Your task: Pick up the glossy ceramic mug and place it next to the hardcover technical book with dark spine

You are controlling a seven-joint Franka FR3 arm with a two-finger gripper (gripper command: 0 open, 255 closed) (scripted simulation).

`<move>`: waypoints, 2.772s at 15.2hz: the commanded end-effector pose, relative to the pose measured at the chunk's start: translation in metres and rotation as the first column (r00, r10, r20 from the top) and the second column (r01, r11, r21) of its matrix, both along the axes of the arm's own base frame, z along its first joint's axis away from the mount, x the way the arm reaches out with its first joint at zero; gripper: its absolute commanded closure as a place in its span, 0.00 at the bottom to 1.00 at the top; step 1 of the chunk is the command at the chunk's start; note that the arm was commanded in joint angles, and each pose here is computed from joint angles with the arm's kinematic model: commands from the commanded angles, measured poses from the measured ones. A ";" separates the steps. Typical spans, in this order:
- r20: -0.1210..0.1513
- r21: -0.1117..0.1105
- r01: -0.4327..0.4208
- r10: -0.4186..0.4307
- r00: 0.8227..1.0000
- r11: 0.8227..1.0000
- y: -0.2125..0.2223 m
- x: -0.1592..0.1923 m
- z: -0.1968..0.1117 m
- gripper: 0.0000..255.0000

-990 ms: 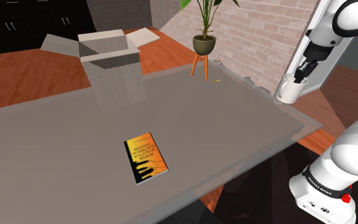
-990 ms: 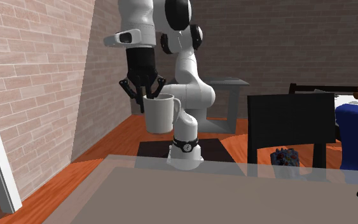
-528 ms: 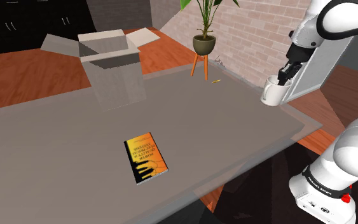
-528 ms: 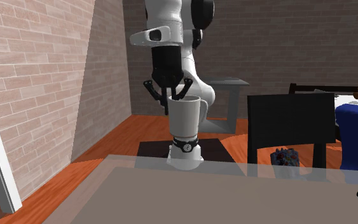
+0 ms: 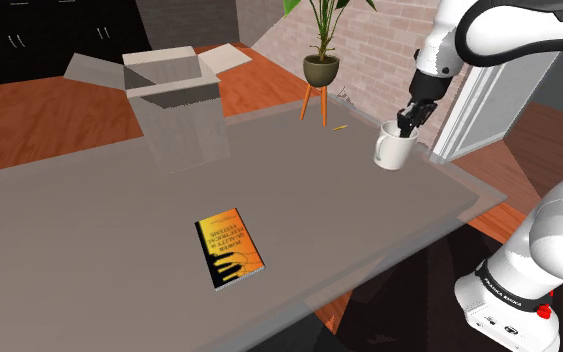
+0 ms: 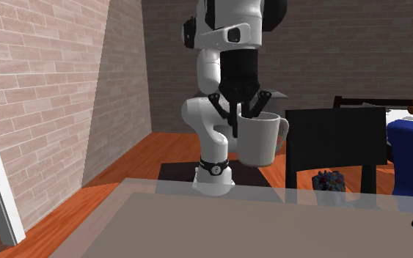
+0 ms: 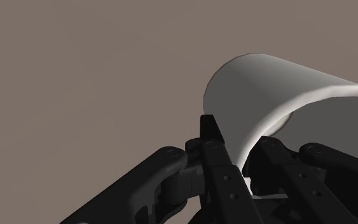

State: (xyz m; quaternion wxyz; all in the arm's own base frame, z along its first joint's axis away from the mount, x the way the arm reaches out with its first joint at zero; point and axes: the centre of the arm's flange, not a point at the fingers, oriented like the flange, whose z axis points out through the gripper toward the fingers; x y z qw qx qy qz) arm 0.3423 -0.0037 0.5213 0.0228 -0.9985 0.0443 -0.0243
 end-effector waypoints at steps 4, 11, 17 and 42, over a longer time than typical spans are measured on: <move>0.000 0.001 0.001 -0.001 1.000 1.000 0.059 0.031 -0.001 1.00; 0.000 0.001 0.001 -0.001 1.000 1.000 0.139 0.076 0.000 1.00; 0.000 0.001 0.001 -0.001 1.000 1.000 0.209 0.114 0.000 1.00; 0.000 0.001 0.001 -0.001 1.000 1.000 0.290 0.159 -0.095 1.00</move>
